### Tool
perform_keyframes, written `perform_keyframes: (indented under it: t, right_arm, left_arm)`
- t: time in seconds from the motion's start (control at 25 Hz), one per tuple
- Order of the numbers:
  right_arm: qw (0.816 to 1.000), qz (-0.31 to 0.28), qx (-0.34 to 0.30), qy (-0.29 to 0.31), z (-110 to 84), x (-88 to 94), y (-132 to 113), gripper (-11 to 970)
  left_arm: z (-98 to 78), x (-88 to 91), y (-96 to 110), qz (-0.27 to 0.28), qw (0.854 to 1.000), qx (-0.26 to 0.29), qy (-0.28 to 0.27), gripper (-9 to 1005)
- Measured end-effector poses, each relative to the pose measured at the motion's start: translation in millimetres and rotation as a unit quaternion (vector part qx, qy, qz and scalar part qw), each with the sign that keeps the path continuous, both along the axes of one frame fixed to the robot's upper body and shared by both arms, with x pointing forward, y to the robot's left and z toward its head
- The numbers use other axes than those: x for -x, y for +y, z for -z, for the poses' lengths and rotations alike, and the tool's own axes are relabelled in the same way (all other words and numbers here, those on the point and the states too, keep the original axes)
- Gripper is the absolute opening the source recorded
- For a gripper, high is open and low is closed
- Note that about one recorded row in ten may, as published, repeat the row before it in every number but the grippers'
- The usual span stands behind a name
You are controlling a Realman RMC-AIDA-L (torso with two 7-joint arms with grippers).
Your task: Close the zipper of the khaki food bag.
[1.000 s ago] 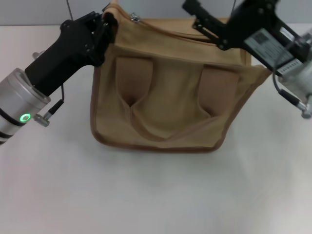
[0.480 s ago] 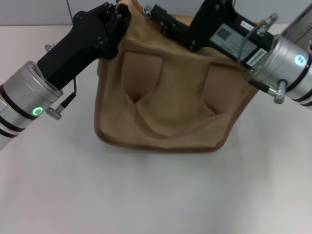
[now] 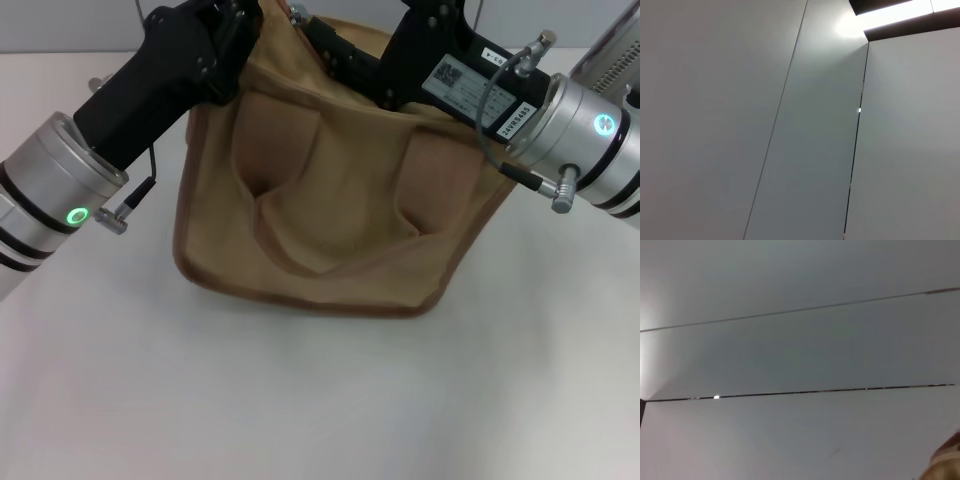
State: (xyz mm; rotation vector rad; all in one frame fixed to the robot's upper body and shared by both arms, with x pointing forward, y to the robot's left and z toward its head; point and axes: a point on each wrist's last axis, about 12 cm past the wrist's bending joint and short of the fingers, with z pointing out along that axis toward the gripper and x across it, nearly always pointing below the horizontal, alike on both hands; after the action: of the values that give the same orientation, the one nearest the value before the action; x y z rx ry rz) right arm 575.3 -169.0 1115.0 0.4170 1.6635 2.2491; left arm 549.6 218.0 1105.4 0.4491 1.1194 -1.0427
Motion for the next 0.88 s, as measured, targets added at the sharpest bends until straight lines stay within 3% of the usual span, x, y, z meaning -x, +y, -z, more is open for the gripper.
perform_keyframes:
  t: [0.88]
  right_arm:
    - [0.994, 0.001, 0.008, -0.107, -19.1, -3.8, 5, 768]
  left_arm:
    - [2.1, -0.3, -7, 0.002, 1.0, -0.002, 0.005, 33]
